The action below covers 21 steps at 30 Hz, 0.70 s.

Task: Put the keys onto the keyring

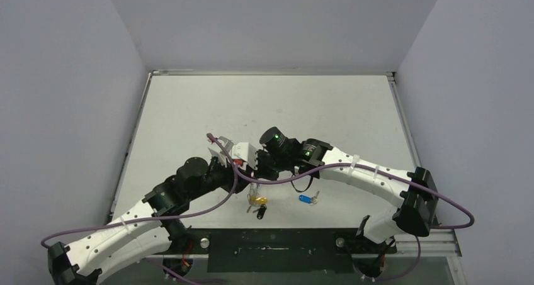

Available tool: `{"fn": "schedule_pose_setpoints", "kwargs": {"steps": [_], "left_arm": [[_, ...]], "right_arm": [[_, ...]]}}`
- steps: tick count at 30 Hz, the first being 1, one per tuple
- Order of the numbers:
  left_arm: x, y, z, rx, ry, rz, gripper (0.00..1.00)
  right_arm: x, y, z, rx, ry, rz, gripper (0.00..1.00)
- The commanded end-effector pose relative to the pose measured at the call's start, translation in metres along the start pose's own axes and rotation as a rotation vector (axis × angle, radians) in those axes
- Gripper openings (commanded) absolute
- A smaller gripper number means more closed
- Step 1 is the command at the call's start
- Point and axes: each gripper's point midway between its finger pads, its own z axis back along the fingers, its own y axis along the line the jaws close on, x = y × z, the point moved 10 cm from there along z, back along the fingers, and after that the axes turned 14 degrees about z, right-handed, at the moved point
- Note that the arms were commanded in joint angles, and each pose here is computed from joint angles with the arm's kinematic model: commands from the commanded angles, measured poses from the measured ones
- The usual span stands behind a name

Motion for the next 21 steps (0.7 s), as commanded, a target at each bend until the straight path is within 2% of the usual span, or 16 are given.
{"fn": "schedule_pose_setpoints", "kwargs": {"steps": [1, 6, 10, 11, 17, 21], "left_arm": [[0.003, -0.006, -0.006, -0.038, 0.007, -0.008, 0.4], [-0.006, 0.0, -0.011, -0.047, 0.019, 0.02, 0.27], [-0.008, 0.002, -0.012, -0.045, 0.023, 0.019, 0.25], [-0.008, 0.002, -0.012, -0.045, 0.021, 0.013, 0.25], [-0.007, 0.007, -0.001, -0.038, -0.047, -0.005, 0.43], [-0.008, 0.01, 0.009, -0.079, -0.118, 0.004, 0.45]], "right_arm": [[0.011, -0.002, 0.009, -0.053, -0.059, 0.035, 0.0], [0.011, -0.002, 0.009, -0.058, -0.06, 0.032, 0.0], [0.011, -0.002, 0.01, -0.062, -0.063, 0.032, 0.0], [0.011, -0.002, 0.01, -0.063, -0.063, 0.032, 0.0], [0.009, -0.002, 0.01, -0.086, -0.061, 0.028, 0.0], [0.008, -0.001, 0.011, -0.098, -0.073, 0.03, 0.0]]}}
